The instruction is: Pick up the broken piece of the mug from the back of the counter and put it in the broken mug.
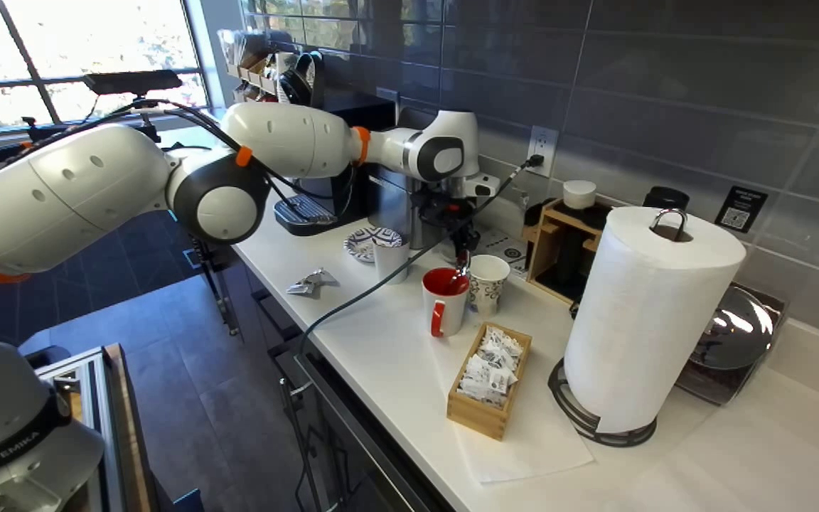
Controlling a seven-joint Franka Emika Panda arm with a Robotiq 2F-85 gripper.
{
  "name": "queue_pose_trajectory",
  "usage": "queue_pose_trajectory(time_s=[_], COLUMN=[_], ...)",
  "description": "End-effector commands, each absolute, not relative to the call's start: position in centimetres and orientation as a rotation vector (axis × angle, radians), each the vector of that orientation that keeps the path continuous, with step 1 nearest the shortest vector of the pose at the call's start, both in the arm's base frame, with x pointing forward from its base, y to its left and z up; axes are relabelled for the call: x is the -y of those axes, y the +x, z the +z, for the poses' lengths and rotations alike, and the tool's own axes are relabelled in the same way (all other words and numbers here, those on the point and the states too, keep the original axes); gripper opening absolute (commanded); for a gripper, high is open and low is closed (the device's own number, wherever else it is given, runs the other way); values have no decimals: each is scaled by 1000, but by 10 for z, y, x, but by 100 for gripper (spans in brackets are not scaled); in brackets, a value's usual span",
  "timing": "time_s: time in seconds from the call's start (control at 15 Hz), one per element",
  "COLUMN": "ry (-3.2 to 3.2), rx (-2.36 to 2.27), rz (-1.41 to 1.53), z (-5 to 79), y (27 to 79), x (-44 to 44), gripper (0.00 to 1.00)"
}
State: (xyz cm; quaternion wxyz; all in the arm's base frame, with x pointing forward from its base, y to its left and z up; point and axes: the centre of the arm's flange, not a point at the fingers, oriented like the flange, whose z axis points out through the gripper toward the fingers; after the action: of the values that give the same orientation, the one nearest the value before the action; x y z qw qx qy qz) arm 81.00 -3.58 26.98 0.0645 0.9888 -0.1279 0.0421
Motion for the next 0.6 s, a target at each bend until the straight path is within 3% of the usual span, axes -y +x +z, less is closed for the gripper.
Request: queue_pose_trajectory(time_s=[0.0,0.33,0.47,0.53], ry=[2969,2918,2913,2916], rx=[417,395,408,416], rz=[81,-15,-26,-40], z=[275,268,270,271], y=[830,826,825,823], x=[40,43,44,44], gripper=[1,2,36,41])
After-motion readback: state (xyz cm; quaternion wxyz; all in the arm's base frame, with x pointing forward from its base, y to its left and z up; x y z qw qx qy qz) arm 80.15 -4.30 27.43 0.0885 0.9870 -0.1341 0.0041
